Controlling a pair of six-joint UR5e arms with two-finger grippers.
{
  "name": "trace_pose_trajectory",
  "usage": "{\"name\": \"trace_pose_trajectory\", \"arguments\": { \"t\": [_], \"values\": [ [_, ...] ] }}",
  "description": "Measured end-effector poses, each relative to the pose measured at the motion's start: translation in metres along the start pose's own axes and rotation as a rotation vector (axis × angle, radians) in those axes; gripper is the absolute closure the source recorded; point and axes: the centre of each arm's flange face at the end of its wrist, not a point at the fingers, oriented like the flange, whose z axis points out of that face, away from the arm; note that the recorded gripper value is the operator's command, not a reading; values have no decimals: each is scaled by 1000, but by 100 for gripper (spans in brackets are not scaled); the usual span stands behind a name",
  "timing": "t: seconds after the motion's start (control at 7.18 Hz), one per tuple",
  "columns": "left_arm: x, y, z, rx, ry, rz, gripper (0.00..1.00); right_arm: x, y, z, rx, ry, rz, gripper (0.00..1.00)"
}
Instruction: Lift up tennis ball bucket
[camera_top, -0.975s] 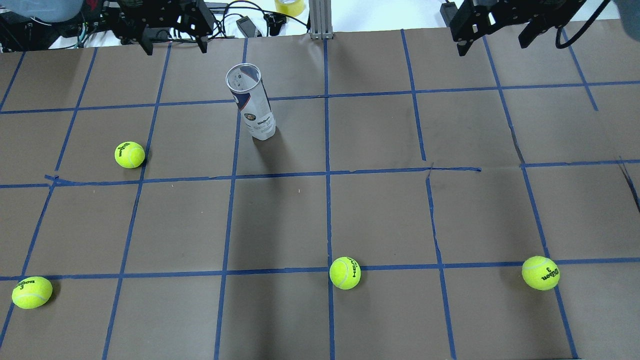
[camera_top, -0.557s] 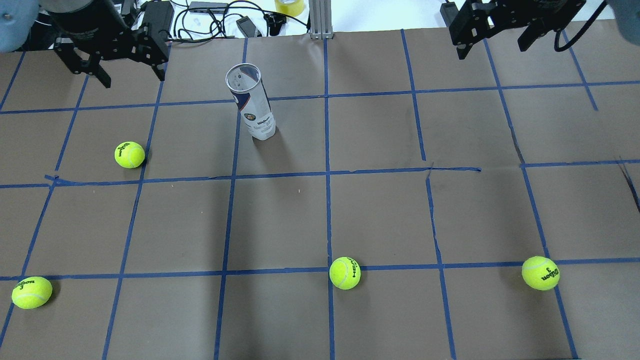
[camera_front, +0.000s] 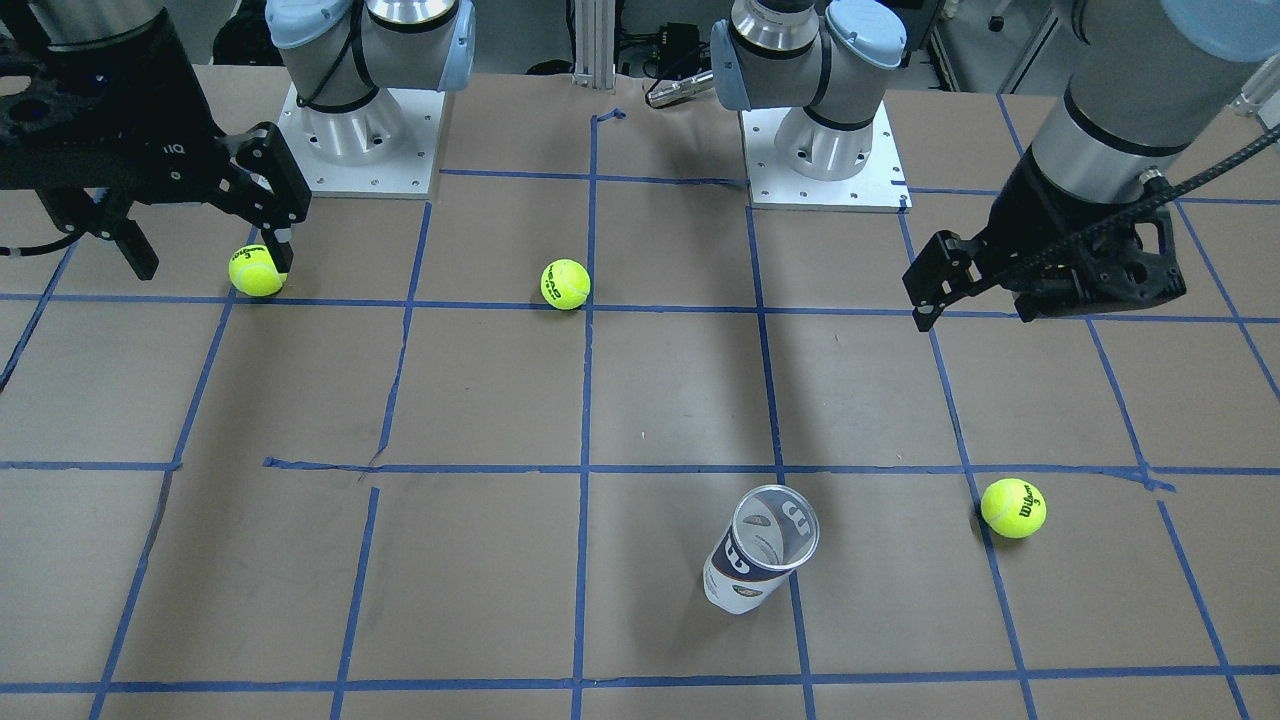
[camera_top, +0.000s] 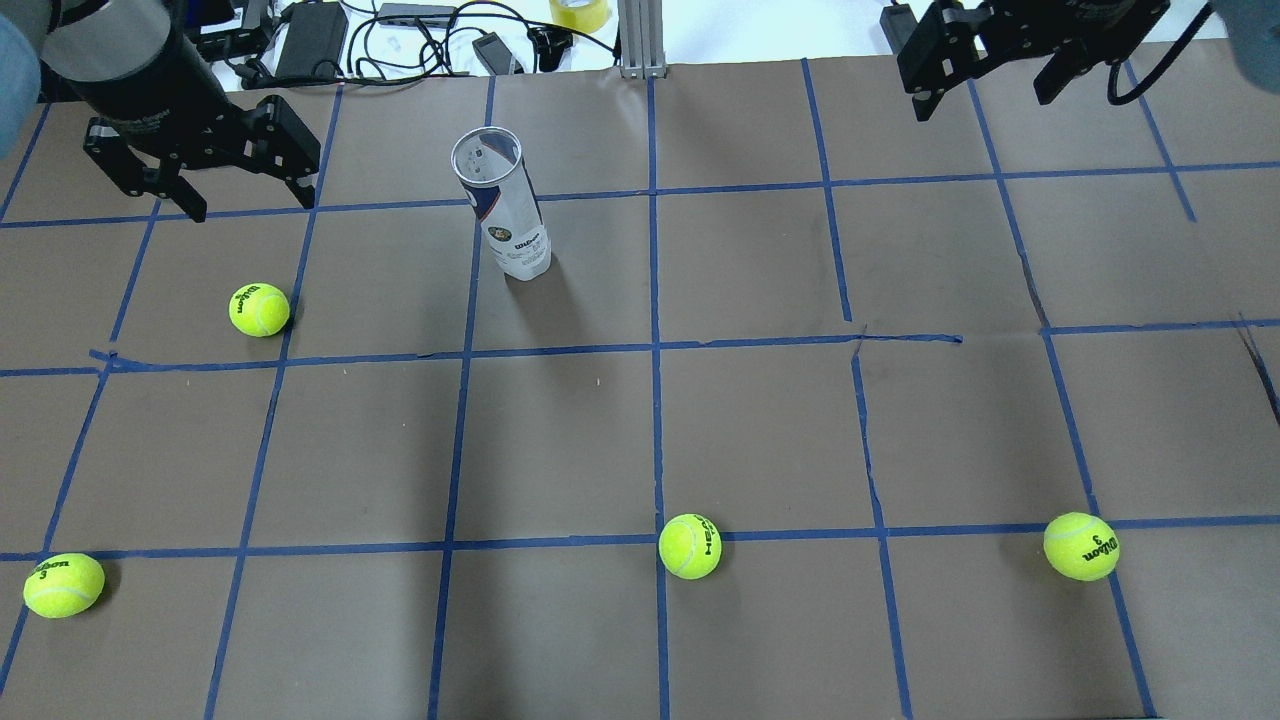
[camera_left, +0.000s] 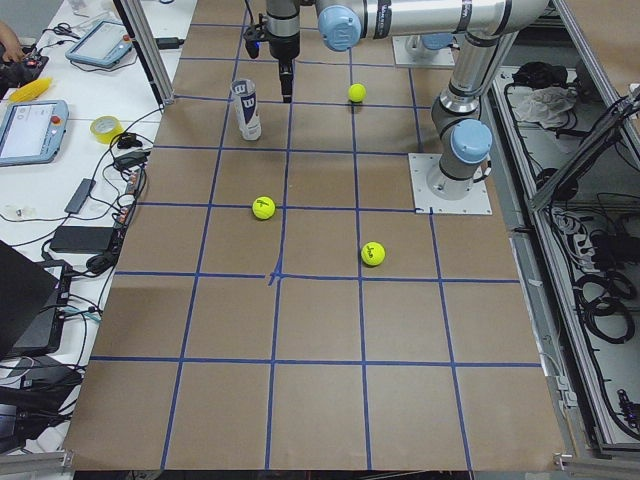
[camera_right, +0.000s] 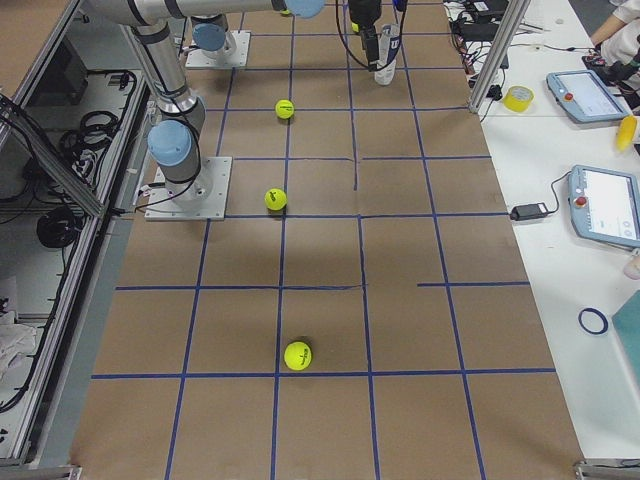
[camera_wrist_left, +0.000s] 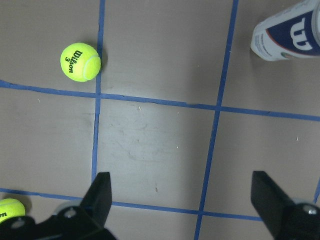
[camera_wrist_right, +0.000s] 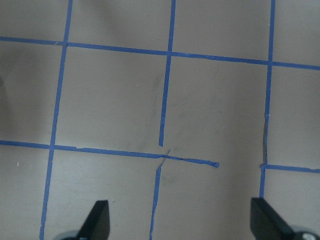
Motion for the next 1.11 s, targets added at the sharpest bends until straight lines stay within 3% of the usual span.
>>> {"name": "trace_pose_trajectory", "arguments": {
  "t": [1.11],
  "values": [
    [27,25,-14,-15,47,115,0,1,-6,2,33,0,-5,0]
  ]
}}
